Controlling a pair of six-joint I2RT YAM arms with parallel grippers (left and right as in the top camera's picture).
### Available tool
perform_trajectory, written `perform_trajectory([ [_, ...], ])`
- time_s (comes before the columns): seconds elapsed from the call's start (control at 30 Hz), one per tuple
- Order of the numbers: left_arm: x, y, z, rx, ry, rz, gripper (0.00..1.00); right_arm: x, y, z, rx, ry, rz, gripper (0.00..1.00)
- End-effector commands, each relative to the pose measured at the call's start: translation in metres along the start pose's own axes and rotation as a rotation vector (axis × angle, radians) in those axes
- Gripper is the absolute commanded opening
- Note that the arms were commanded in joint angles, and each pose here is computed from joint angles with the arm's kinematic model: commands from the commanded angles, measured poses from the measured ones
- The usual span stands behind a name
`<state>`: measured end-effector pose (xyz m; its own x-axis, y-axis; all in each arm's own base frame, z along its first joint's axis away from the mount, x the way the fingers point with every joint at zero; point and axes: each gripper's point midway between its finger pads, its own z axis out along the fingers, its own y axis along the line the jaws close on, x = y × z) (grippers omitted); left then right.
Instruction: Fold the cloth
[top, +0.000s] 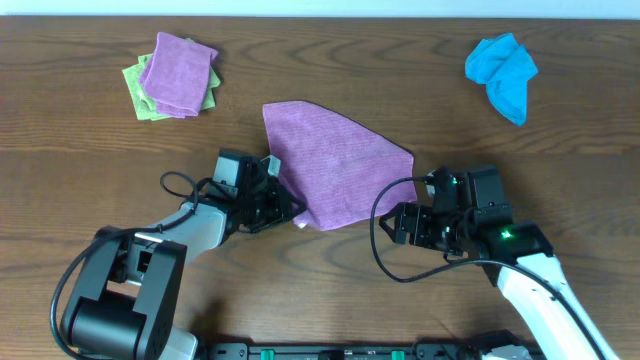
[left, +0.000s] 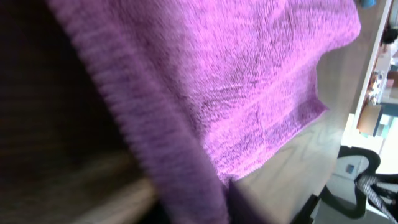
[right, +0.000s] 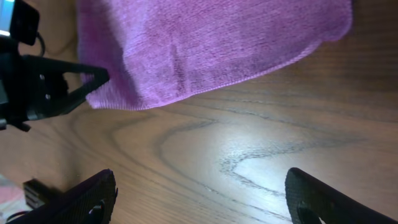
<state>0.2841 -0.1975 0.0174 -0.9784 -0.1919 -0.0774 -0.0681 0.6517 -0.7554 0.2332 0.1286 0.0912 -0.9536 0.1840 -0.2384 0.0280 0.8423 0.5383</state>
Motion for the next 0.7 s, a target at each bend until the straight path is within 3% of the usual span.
perform_trajectory([
  [0.0,0.007,-0.003,0.002,0.025,0.031,0.002,0.06,-0.003,-0.010,-0.002,0.045,-0.028,0.007,0.87],
  [0.4,0.004,-0.009,-0.009,0.110,0.052,0.001,0.06,-0.003,-0.038,0.029,0.091,-0.060,0.086,0.93],
  [0.67,0.012,-0.005,-0.013,0.116,0.087,-0.025,0.06,-0.018,-0.045,0.051,0.074,-0.119,0.120,0.86],
])
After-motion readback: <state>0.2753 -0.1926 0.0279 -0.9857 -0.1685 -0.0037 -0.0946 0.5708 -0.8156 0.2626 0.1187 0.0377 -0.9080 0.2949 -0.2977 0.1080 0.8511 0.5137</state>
